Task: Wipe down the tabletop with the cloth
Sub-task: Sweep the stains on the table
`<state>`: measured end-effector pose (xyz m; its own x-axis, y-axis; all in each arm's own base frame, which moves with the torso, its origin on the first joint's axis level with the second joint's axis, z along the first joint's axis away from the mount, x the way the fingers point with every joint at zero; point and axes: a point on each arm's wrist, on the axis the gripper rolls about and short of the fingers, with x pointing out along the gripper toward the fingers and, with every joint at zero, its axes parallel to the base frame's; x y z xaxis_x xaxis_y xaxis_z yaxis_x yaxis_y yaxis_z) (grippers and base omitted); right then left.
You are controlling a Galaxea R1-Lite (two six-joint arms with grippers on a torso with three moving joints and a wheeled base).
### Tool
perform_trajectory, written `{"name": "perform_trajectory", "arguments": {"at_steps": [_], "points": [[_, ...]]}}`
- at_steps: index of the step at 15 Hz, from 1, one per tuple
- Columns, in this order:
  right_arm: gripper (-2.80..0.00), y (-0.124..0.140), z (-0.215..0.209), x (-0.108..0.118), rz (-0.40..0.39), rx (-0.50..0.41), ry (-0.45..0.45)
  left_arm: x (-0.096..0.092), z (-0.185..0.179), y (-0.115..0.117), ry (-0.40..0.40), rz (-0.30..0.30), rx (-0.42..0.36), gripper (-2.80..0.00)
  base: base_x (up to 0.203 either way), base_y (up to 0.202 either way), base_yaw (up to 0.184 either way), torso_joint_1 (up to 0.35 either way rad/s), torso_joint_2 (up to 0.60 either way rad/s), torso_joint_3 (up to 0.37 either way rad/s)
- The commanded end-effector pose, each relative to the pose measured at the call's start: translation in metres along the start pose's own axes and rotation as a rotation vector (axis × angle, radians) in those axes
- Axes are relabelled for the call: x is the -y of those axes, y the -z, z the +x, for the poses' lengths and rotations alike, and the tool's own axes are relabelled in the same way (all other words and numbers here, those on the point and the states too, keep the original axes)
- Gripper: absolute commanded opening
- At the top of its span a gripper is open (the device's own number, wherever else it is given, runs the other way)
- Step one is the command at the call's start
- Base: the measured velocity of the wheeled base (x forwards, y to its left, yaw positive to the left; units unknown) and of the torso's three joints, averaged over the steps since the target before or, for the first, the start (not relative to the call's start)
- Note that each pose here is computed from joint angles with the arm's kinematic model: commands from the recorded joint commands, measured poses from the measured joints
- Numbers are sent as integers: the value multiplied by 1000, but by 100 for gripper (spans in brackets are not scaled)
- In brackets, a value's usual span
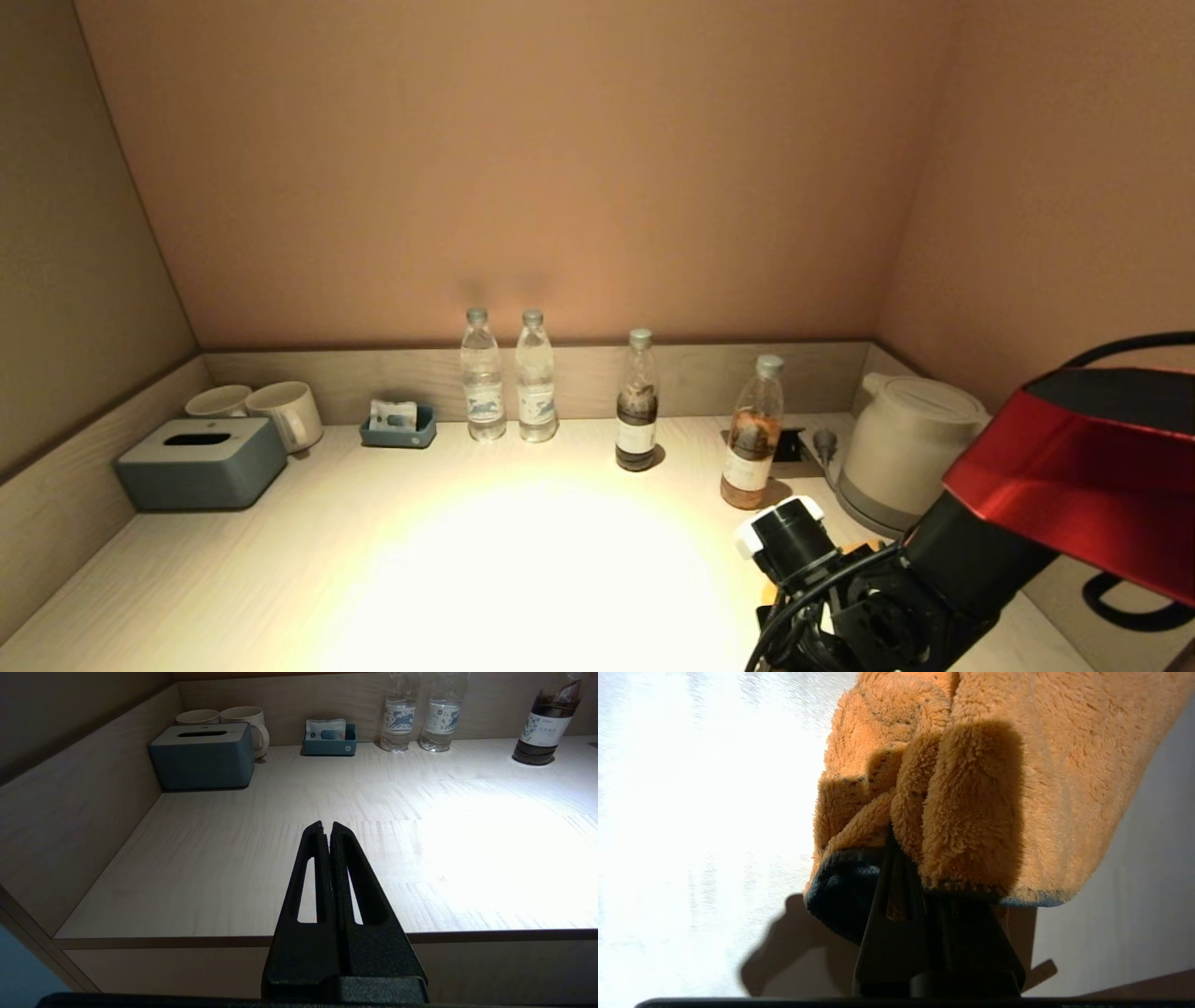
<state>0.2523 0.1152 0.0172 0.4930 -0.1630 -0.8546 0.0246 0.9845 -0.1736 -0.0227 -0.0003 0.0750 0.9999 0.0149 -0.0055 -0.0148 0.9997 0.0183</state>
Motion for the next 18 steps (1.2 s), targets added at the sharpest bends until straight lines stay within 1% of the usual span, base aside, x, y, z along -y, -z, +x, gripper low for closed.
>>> {"name": "perform_trajectory", "arguments": {"at_steps": [1,2,4,7,9,11,12,13,16,18], "points": [[-280,-4,0,-14,-24,22,-23,0,0,0,0,0,-1,-280,0,0,0,0,0,0],[-280,-5,-2,-18,-32,32,-33,0,0,0,0,0,-1,-280,0,0,0,0,0,0],[-280,-9,-10,-35,-71,73,-74,0,0,0,1,0,-1,-280,0,0,0,0,0,0],[-280,-12,-18,-51,-109,110,-108,0,0,0,0,0,-1,-280,0,0,0,0,0,0],[-280,-14,-30,-73,-179,159,-158,0,0,0,0,0,-1,-280,0,0,0,0,0,0],[-280,-12,-36,-82,-228,180,-183,0,0,0,0,0,-1,-280,0,0,0,0,0,0],[-280,-9,-42,-93,-272,198,-210,0,0,0,0,0,-1,-280,0,0,0,0,0,0],[-280,-9,-46,-100,-293,221,-233,0,0,0,1,0,-1,-280,0,0,0,0,0,0],[-280,-10,-50,-109,-336,269,-263,0,0,0,0,0,-1,-280,0,0,0,0,0,0],[-280,-11,-54,-117,-357,325,-293,0,0,0,0,0,-1,-280,0,0,0,0,0,0]]}}
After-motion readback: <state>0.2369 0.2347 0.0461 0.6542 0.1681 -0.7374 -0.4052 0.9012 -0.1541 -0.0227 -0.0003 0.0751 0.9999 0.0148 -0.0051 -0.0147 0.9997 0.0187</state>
